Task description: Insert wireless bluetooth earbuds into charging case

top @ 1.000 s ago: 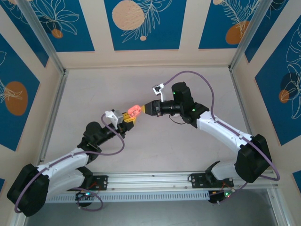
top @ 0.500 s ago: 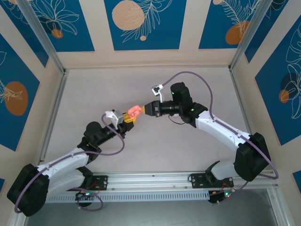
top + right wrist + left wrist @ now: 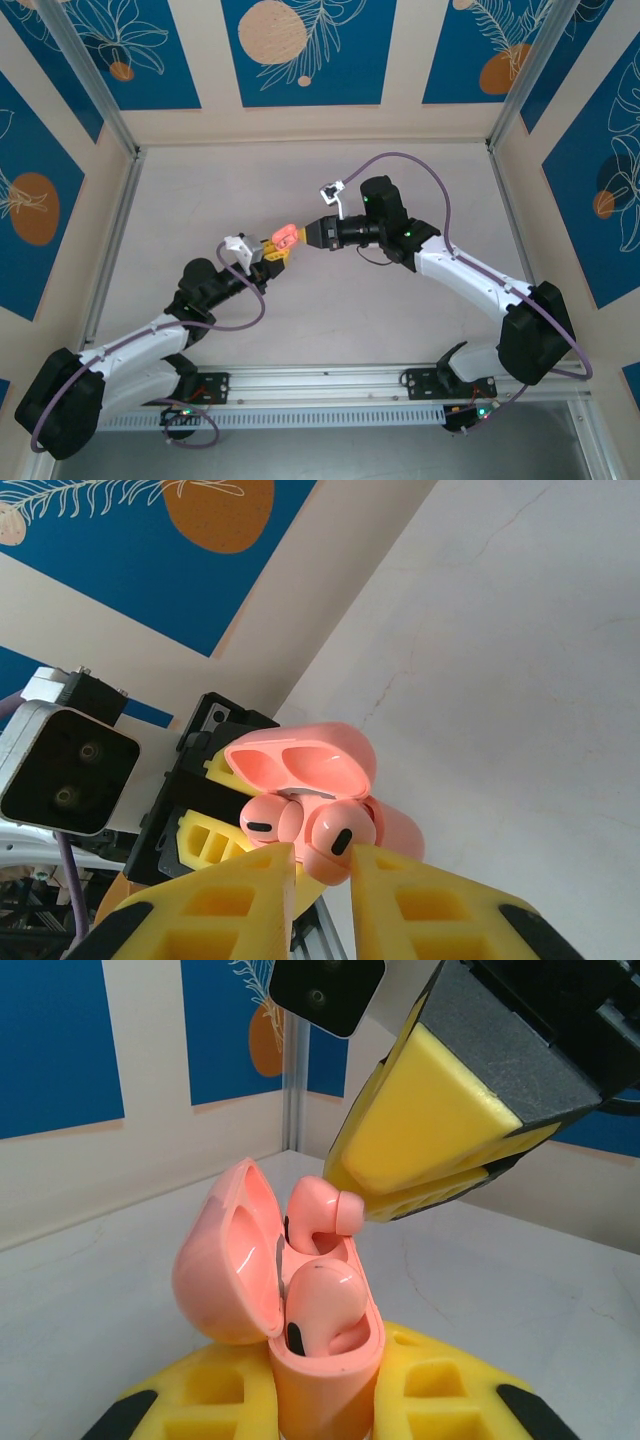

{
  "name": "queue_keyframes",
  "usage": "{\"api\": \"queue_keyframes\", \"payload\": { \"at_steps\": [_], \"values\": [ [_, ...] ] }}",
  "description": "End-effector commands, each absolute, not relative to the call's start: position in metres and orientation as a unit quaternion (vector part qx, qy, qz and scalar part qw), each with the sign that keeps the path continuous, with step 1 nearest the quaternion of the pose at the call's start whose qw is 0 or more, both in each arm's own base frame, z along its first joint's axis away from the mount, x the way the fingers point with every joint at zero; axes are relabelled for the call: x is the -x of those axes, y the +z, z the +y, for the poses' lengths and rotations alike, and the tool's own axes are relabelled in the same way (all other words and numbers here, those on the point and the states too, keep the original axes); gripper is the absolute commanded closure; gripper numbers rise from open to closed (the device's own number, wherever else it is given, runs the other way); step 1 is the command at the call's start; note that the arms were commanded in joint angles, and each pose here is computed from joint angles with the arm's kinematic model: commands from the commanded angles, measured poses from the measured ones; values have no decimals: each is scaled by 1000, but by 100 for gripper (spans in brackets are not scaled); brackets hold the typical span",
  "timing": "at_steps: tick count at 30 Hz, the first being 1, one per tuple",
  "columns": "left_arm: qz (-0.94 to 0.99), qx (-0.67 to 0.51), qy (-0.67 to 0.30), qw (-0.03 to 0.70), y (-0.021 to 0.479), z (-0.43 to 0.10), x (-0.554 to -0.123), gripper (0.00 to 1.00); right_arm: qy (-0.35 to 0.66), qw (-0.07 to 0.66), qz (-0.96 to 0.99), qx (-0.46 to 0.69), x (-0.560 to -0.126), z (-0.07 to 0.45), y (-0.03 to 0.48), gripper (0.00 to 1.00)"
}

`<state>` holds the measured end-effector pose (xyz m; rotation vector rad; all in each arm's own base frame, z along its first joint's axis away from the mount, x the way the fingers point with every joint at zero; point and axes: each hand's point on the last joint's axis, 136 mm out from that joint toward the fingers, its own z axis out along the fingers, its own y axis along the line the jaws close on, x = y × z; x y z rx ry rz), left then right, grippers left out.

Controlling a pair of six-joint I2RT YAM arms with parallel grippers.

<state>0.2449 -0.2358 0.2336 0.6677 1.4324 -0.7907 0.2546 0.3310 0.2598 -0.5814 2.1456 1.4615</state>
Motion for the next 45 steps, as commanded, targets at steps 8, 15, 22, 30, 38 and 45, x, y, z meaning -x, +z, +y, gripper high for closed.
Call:
{"api": "queue_keyframes", "payload": {
  "at_steps": [8,15,22,30,38,45],
  "values": [
    [607,-293,-345,653,253,-236,-244,83,540,237,775,228,-250,339,269,78],
    [607,-293,-346,653,253,-236,-243,83,540,232,775,231,-249,343,267,78],
    [608,-294,-346,652,252,-236,-243,83,540,228,776,233,-247,345,265,78],
    [608,-294,-346,652,252,-236,-242,83,537,225,779,235,-246,348,263,78],
    [606,-295,-347,652,252,-236,-242,84,527,227,784,239,-243,346,262,77],
    [599,-310,-356,647,253,-240,-237,83,523,264,773,243,-242,333,282,72]
  ]
}}
